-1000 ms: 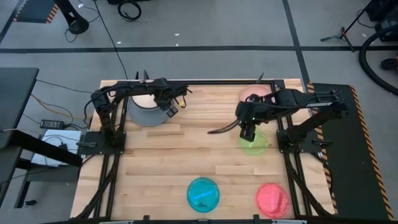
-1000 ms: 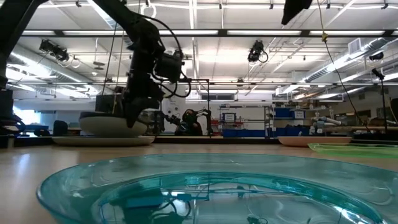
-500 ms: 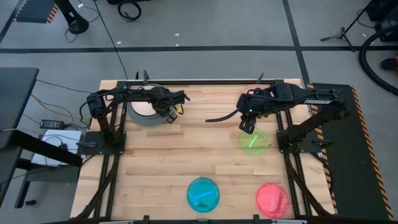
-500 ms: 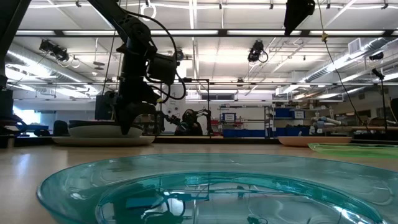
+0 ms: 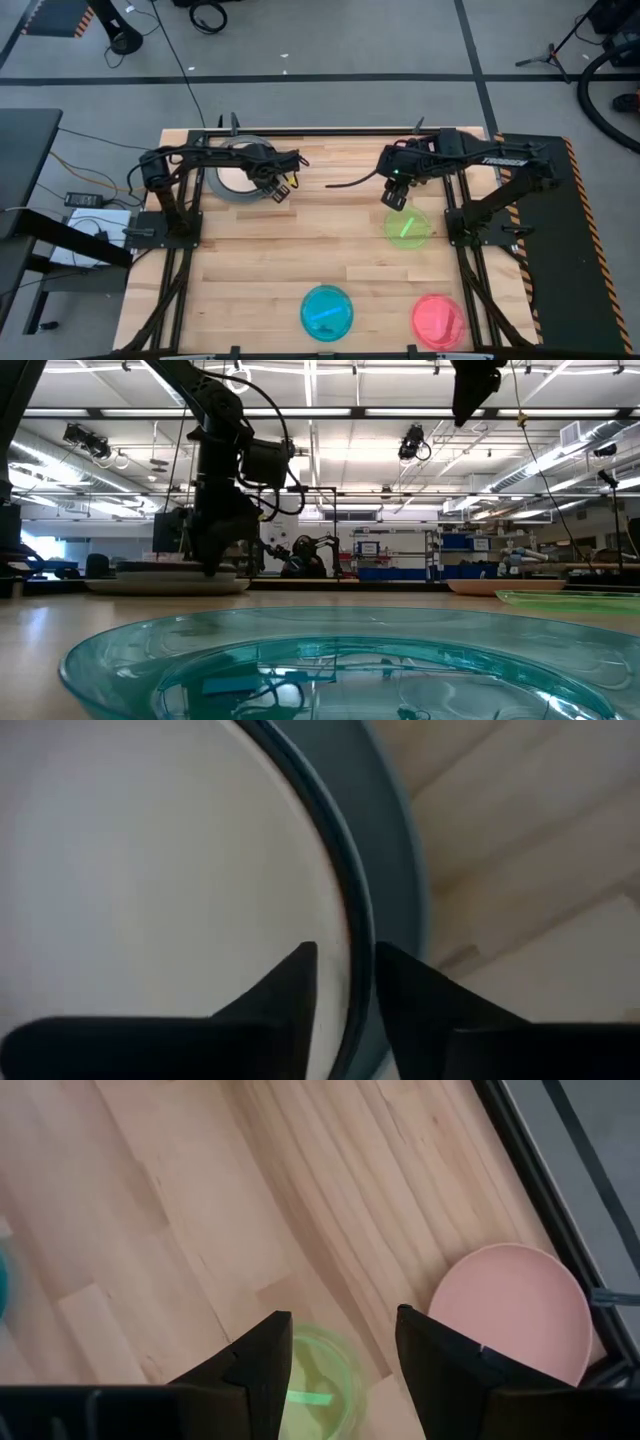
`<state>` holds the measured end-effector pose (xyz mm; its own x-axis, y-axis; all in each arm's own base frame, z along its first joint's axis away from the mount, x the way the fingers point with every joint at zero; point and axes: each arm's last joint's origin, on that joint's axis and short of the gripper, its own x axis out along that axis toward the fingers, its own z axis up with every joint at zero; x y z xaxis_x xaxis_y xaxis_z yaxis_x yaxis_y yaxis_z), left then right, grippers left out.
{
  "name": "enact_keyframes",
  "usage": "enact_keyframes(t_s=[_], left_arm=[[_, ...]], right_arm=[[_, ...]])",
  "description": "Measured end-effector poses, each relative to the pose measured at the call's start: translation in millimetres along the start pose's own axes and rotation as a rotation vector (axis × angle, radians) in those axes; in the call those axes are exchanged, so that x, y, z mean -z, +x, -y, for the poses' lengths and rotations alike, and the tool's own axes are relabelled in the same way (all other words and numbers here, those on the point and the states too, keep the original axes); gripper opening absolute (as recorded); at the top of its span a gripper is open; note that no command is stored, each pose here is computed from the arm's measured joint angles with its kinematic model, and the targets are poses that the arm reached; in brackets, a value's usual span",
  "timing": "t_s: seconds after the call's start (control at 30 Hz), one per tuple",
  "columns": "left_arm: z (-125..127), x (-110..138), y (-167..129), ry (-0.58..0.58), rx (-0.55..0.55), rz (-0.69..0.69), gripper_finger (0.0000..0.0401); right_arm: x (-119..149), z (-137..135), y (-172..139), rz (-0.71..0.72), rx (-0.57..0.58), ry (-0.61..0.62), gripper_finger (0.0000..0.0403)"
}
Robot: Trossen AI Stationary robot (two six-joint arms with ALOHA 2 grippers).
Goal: Stack plastic plates
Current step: Stack the stacked plates on the gray plate, then stack the light pink plate on the orange plate
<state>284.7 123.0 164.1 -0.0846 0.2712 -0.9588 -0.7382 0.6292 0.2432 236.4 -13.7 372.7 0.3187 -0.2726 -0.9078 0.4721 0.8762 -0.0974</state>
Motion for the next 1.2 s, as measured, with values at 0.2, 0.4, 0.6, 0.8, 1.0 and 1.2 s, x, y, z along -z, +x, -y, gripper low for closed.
enact_keyframes(t_s=[0.2, 0.4, 0.6, 0.8, 1.0, 1.2], left_arm=[[-10, 6, -22, -0.018, 0.032, 0.025, 0.0161], [-30, 16, -52, -0.071, 0.046, 0.06, 0.0182], [-68, 12, -42, -0.23, -0.009, -0.002, 0.0179], [-101, 9, -24, -0.366, 0.006, -0.037, 0.0179], [-111, 4, -28, -0.423, 0.067, 0.028, 0.0179], [-110, -3, -38, -0.496, 0.181, 0.121, 0.0179]], right_arm=[[-3, 9, 3, -0.014, -0.007, 0.028, 0.02], [-7, 15, 4, -0.006, -0.009, 0.012, 0.0204], [-10, 17, 5, 0.012, -0.024, 0.014, 0.0202], [-11, 16, 5, 0.021, -0.041, 0.011, 0.0202], [-11, 21, 18, 0.011, 0.005, 0.057, 0.0202], [-3, 32, 58, -0.08, -0.001, 0.109, 0.0202]])
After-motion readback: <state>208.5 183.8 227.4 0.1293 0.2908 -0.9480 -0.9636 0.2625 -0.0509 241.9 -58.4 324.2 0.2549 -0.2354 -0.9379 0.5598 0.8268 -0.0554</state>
